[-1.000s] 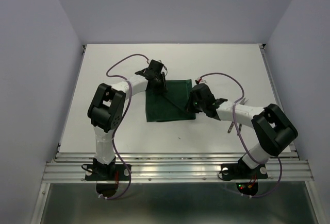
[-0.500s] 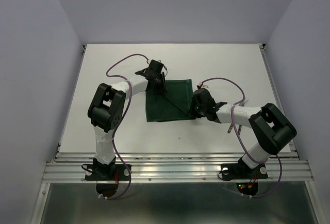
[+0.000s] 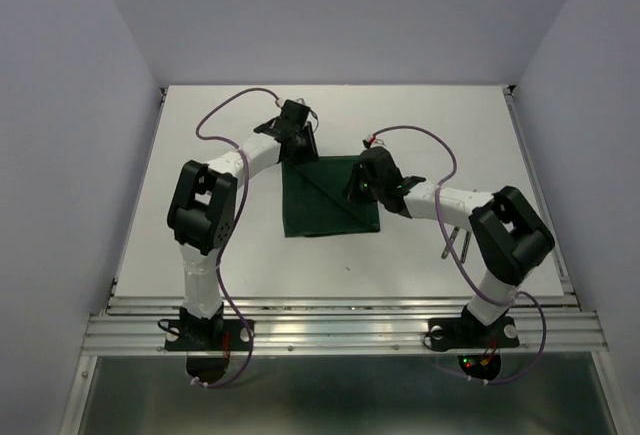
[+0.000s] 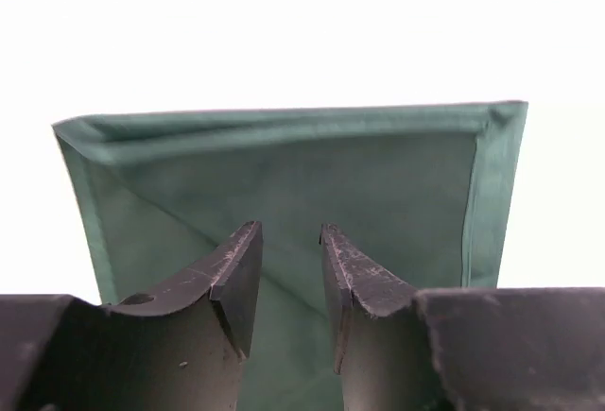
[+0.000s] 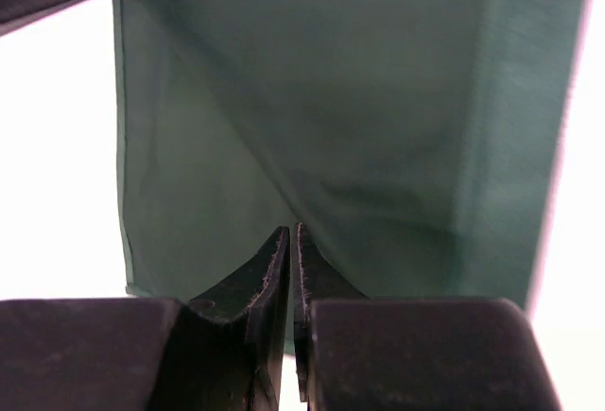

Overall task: Fold the napkin into a case and place the utensils inside
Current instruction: Smooth out the upper triangle-folded napkin at the center of the board.

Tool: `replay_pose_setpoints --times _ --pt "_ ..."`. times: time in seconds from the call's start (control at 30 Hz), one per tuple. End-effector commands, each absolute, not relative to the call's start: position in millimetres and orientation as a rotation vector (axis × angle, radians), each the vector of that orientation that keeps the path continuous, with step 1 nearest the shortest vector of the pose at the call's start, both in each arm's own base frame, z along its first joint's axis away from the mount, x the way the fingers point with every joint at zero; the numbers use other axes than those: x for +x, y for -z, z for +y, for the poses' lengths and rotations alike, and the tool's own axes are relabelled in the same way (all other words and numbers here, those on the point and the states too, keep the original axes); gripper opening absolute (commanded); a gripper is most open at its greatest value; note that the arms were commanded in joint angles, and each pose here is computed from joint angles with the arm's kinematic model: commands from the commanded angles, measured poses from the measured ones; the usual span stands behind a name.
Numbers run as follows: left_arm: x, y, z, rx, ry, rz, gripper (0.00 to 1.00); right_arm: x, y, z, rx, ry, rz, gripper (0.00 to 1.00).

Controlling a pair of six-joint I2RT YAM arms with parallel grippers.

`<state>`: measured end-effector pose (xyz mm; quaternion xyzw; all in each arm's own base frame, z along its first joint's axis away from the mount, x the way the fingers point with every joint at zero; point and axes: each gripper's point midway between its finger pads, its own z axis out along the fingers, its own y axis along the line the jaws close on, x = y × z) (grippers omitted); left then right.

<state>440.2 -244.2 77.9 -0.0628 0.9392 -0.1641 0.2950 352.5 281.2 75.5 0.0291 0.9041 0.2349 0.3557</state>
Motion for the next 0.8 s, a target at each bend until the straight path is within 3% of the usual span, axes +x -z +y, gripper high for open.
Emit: replay_pose_setpoints --times 0.0,0.37,0.53,0.77 --pt "458 -77 -226 -0.203 0.39 2.492 0.42 371 -86 313 0.018 -0.685 2.293 0.1" --pt "478 -41 -201 -0.277 0.361 2.525 0.42 383 -35 320 0.019 -0.616 2.377 0.1" --pt "479 -31 -201 -0.281 0.348 2.543 0.42 382 -56 317 0.013 -0.63 2.341 0.1" --pt "483 -62 -189 -0.291 0.292 2.469 0.42 376 -97 292 0.056 -0.567 2.252 0.1"
